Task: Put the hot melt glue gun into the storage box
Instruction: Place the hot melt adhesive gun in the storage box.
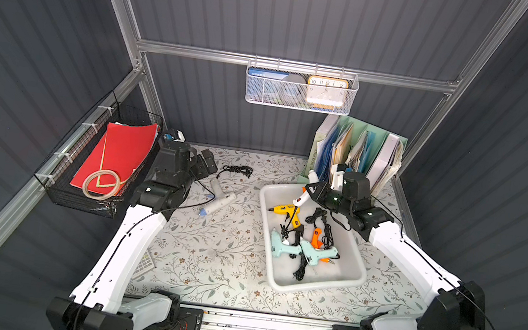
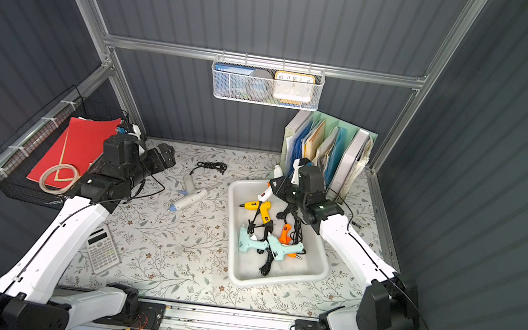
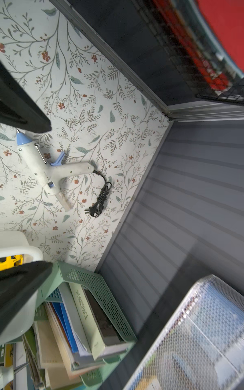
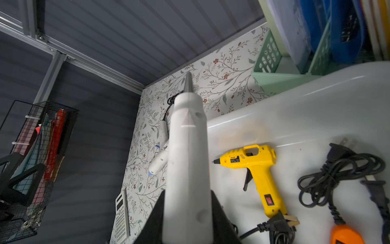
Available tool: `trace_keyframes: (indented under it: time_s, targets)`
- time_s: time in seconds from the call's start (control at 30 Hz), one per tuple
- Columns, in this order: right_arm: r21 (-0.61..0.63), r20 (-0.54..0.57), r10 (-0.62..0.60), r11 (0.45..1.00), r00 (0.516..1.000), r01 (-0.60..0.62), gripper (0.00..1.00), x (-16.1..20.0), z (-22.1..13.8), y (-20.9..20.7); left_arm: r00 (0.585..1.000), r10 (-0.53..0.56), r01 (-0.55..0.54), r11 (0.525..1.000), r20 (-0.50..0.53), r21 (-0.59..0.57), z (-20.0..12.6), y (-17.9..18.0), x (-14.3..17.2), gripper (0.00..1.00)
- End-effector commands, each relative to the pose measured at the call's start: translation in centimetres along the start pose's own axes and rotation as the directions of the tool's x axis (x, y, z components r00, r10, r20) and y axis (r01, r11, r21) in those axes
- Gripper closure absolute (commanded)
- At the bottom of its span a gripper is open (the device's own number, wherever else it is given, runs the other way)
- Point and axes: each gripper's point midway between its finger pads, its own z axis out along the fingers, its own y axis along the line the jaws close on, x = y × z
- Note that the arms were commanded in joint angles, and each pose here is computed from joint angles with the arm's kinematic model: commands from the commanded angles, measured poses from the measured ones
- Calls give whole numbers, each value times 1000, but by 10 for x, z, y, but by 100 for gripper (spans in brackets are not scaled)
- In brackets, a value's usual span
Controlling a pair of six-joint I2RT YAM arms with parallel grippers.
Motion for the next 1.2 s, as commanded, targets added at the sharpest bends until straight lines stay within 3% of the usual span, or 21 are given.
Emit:
trace_keyframes:
  time_s: [0.0, 0.2, 0.4, 0.6, 0.77, 1.17]
  targets:
    - [61, -34, 9, 998, 999, -7, 100, 9, 13, -17, 987, 9, -22, 997, -158, -77, 17, 16, 29, 0]
    - [184, -120, 28, 983, 992, -5, 100, 42, 30, -63, 920, -35, -11, 993, -390, -115, 52, 41, 78, 0]
    - [305, -181, 11, 951, 983, 45, 81, 63, 40, -101, 869, -115, 23, 981, -481, -193, 85, 71, 110, 0]
    - [405, -199, -10, 910, 980, 91, 53, 69, 40, -127, 837, -161, 42, 972, -523, -233, 117, 80, 134, 0]
    - [446, -183, -47, 886, 982, 125, 39, 62, 31, -132, 819, -180, 55, 970, -546, -238, 139, 82, 150, 0]
    - [464, -47, -212, 861, 976, 209, 22, 15, -24, -100, 826, -255, 109, 947, -502, -302, 172, 90, 155, 7]
